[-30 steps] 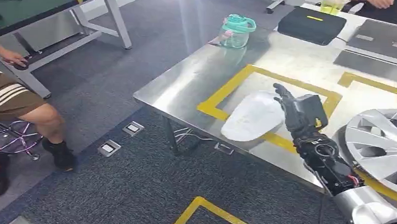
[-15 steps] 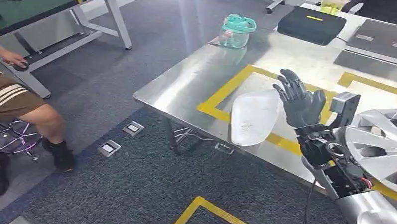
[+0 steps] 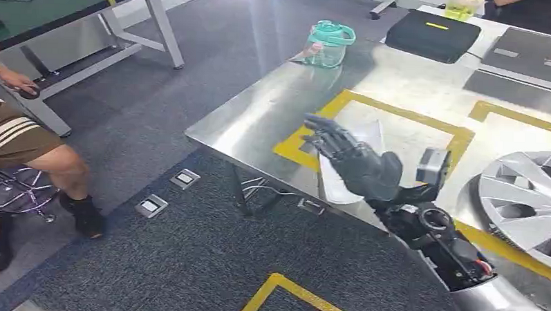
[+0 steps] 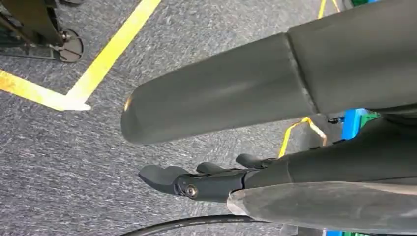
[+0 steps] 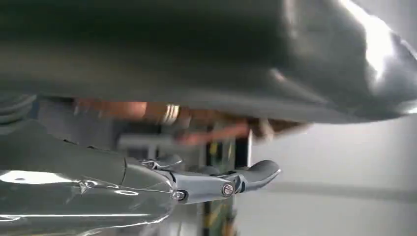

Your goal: Take the parts from the cabinet and place them on the table.

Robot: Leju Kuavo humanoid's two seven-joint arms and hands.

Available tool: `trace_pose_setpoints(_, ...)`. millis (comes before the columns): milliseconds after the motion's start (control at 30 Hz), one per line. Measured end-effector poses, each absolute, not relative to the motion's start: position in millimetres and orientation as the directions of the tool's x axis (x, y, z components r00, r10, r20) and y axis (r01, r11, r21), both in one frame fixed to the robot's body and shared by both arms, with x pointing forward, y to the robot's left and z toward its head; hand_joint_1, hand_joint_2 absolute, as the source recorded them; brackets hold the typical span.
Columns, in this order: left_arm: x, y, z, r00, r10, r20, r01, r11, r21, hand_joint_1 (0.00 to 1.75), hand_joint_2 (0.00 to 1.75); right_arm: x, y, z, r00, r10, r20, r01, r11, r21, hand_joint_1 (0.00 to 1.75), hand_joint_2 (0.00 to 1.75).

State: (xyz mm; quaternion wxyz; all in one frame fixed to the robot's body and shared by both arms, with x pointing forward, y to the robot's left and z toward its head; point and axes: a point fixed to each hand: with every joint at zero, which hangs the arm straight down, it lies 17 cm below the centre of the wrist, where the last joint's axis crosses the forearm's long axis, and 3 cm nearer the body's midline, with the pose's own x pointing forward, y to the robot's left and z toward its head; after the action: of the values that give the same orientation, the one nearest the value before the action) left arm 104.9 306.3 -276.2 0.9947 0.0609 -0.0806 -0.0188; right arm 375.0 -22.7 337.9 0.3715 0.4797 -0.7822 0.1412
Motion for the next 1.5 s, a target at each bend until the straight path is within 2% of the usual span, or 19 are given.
trace_pose_setpoints(200, 103, 305, -277, 0.987, -0.061, 0.148, 0.042, 0.991, 0.13, 0.0, 0.0, 307, 40, 335, -0.144, -0.684, 0.715, -0.943, 0.315, 0.111, 0.0, 0.0)
trace_pose_setpoints(500, 100, 306, -277, 0.988, -0.058, 0.141, 0.039, 0.99, 0.136, 0.0, 0.0, 266, 63, 342, -0.073, -0.719, 0.691, -0.973, 0.202, 0.108, 0.0, 0.0)
trace_pose_setpoints(1500, 93, 303, -278, 0.991, -0.055, 0.118, 0.038, 0.989, 0.141, 0.0, 0.0, 248, 66, 342, -0.051, -0.738, 0.673, -0.977, 0.178, 0.121, 0.0, 0.0)
